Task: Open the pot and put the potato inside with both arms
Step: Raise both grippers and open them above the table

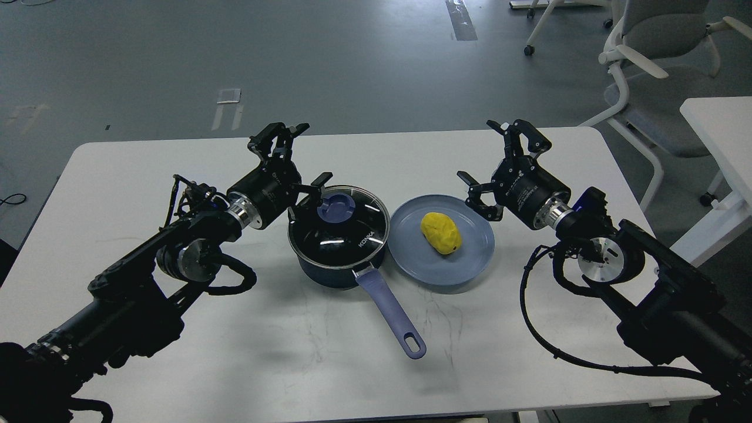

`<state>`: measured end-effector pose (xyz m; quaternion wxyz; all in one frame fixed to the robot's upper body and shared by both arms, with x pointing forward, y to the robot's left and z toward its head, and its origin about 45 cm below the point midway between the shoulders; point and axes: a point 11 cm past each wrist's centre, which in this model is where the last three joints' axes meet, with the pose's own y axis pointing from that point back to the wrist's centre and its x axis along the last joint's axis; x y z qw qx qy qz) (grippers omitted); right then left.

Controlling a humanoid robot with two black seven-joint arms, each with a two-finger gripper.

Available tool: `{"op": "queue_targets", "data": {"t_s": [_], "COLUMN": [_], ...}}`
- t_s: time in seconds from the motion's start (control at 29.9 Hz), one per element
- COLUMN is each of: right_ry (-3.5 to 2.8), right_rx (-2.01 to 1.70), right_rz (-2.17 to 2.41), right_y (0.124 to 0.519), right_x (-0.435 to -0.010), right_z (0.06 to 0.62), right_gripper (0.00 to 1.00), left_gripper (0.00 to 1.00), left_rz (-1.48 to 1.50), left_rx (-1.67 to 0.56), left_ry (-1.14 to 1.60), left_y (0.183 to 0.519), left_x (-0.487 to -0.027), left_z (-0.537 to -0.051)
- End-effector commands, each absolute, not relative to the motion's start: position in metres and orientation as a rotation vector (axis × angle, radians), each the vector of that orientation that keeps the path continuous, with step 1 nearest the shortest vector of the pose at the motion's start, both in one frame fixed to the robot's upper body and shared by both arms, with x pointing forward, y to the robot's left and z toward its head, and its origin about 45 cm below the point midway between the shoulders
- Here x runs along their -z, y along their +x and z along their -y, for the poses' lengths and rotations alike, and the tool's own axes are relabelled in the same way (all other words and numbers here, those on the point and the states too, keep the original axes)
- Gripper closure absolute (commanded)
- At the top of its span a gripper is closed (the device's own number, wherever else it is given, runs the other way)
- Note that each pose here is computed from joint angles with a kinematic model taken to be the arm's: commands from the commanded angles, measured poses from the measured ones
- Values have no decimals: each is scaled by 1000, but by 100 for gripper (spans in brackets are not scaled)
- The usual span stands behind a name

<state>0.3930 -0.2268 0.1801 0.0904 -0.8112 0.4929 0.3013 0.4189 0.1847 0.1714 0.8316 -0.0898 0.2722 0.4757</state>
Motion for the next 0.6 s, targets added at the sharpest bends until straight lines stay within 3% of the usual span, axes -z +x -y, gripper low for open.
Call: {"op": "queue_targets", "data": {"t_s": [0.0, 0.57], "right_ry": [-2461, -2519], "right_rx": [-874, -711], "right_rz": [-1329, -1314], "right_y": [388, 423], "right_x": [-188, -228], "right_z": [217, 208], "right_gripper": [0, 0], "left_gripper": [2, 2], "left_rz": [-565, -496], "left_rx": [-1000, -1035], "left_ry": [-191, -256], "left_y": [415, 421], "left_x": [-175, -212], "left_z": [-191, -233]}}
